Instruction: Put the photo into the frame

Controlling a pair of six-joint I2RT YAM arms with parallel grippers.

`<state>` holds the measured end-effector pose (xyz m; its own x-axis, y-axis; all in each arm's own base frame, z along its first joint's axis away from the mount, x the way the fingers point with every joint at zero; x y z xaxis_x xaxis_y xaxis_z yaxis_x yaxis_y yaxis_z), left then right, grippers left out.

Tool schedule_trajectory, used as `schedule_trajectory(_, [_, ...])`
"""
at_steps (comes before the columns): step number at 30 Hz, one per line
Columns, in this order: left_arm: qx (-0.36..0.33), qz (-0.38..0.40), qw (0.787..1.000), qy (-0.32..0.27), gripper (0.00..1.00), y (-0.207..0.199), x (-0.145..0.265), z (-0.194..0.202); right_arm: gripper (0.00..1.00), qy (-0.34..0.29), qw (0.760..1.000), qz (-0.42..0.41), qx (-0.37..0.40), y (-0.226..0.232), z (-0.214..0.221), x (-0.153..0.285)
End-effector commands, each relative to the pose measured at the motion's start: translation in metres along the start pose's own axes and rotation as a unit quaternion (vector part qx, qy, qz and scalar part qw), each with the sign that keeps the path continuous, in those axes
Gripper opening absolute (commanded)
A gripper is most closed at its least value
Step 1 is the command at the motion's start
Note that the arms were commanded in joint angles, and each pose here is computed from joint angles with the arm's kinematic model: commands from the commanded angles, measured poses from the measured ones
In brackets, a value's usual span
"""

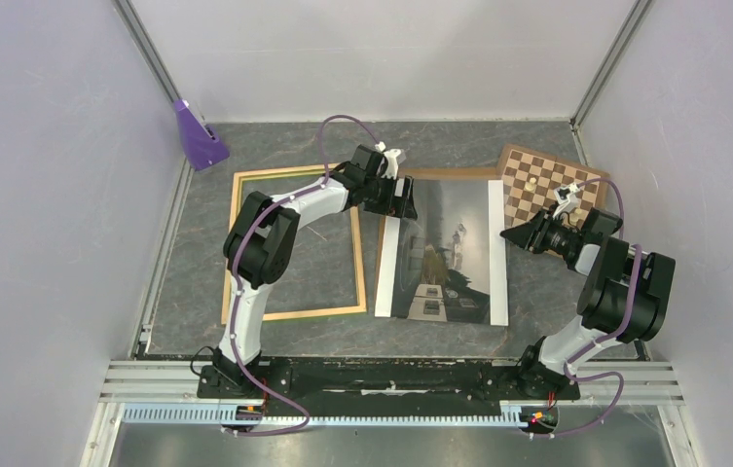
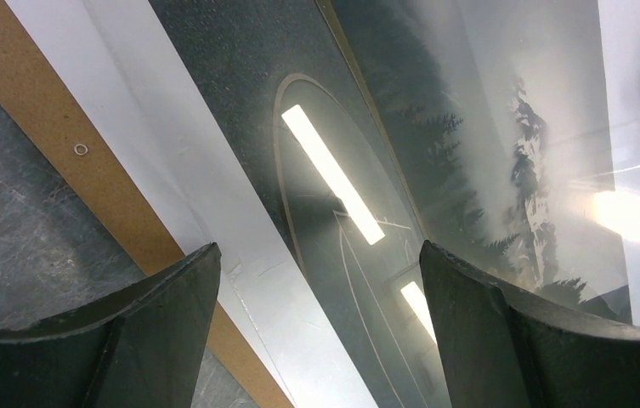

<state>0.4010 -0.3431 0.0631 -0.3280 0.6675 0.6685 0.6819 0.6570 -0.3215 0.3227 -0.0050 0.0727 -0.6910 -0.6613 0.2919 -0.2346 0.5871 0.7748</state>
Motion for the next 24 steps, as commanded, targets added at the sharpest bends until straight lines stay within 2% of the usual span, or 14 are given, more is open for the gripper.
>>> schedule_trajectory(1, [-0.008, -0.012, 1.000, -0.011, 0.93, 0.002, -0.001, -0.012, 0.33, -0.002, 1.000, -0.008, 0.019, 0.004, -0.003, 0.000])
schedule_trajectory(24, [0.005, 0.000, 1.000, 0.025, 0.91, -0.005, -0.013, 0.025, 0.33, 0.003, 1.000, -0.028, 0.008, 0.008, 0.007, -0.006])
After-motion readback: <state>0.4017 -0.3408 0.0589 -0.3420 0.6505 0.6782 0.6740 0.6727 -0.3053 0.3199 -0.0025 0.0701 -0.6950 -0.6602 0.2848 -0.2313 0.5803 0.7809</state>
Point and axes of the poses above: each gripper's point midway between its finger pads, its own x axis back along the fingers, its own y axis along the line the jaws close on, z = x × y, the point moved 2 cm from there along x, back along the fingers, and after that the axes turned 13 degrees about -x, right-handed, at the moved point
